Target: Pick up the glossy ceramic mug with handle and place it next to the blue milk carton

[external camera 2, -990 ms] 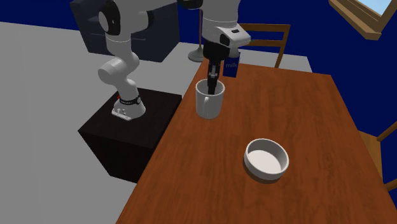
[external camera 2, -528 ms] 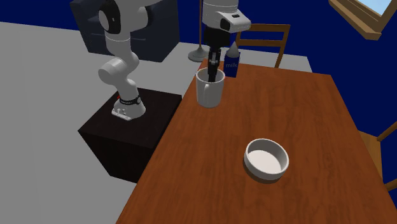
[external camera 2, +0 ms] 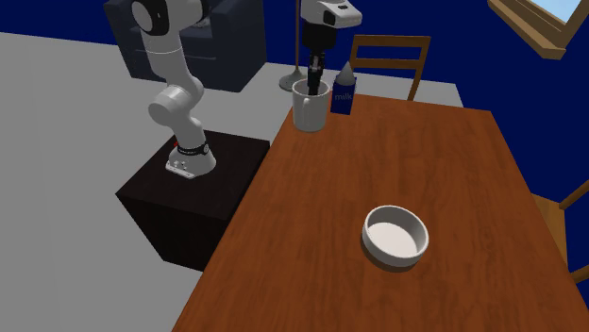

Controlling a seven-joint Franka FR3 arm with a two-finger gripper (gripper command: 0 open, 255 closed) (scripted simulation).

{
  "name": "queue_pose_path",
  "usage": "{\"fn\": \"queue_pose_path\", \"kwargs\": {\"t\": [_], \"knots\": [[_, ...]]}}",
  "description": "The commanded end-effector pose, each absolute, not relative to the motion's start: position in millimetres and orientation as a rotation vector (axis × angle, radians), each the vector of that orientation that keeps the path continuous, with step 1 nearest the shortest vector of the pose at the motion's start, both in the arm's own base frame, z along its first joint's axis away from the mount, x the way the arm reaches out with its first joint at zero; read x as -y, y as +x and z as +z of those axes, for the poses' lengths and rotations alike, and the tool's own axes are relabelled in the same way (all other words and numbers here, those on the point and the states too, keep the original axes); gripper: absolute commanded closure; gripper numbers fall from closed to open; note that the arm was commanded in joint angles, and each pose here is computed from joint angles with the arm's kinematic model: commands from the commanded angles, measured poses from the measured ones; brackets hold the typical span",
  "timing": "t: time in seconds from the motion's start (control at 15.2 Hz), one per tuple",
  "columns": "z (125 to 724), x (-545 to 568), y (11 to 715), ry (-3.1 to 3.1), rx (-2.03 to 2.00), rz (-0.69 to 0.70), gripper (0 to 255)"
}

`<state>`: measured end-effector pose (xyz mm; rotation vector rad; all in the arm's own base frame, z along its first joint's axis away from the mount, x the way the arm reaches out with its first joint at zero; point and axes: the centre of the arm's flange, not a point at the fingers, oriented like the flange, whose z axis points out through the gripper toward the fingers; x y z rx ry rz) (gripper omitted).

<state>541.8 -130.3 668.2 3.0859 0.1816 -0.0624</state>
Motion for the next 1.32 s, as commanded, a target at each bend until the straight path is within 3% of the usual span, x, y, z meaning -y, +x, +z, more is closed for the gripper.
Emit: {"fn": "queue_pose_path", "kwargs": {"t": [0.0,1.25], "knots": [[667.0,102.6,535.5,3.085,-0.18,-0.062,255],[667.3,-141.2,477.1,3.085,-0.18,-0.062,255]]}}
